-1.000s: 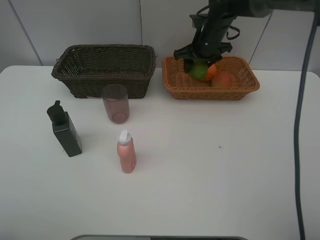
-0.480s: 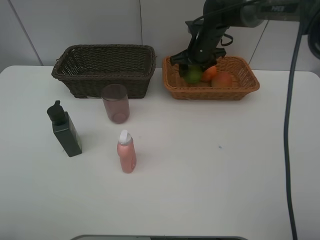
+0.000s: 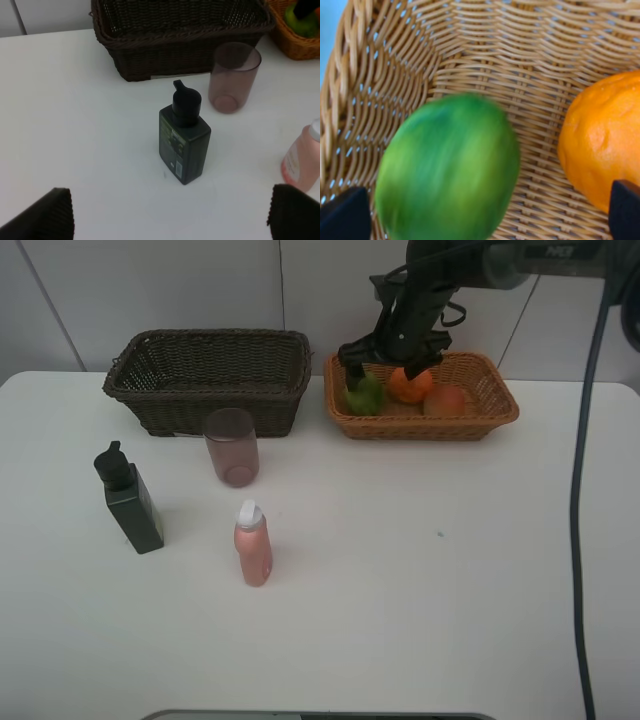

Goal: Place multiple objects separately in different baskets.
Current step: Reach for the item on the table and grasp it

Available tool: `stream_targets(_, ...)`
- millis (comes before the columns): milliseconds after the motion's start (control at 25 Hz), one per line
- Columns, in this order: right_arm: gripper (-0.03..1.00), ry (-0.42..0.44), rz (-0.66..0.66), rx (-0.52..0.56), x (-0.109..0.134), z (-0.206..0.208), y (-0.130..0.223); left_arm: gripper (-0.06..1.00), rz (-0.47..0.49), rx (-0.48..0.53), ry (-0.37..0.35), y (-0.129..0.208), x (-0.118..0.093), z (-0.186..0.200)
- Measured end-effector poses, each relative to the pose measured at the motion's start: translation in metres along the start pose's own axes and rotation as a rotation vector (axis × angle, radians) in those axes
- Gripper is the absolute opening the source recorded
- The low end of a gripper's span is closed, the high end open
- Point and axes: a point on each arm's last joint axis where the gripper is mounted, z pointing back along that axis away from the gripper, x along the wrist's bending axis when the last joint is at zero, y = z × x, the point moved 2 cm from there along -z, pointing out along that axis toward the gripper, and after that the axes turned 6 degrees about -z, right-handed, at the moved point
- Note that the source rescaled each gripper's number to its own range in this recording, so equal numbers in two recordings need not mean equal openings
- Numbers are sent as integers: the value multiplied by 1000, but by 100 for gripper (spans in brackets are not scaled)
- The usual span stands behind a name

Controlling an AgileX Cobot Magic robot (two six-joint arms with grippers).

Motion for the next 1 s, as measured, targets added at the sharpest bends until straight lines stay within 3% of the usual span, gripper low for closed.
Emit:
stream_targets(320,100,-3,-39,40,-12,52,8,100,0,0,0,0,0,0)
stream_targets(480,100,35,-115,77,-56,86,31,100,0,0,0,0,0,0)
stream_targets(680,100,104,-260,100,-122,143,85,100,0,0,0,0,0,0)
stream_targets(840,100,152,-374,0,-154,208,134,100,0,0,0,0,0,0)
stream_targets(1000,100,162,-416,-173,-155,267,177,100,0,0,0,0,0,0)
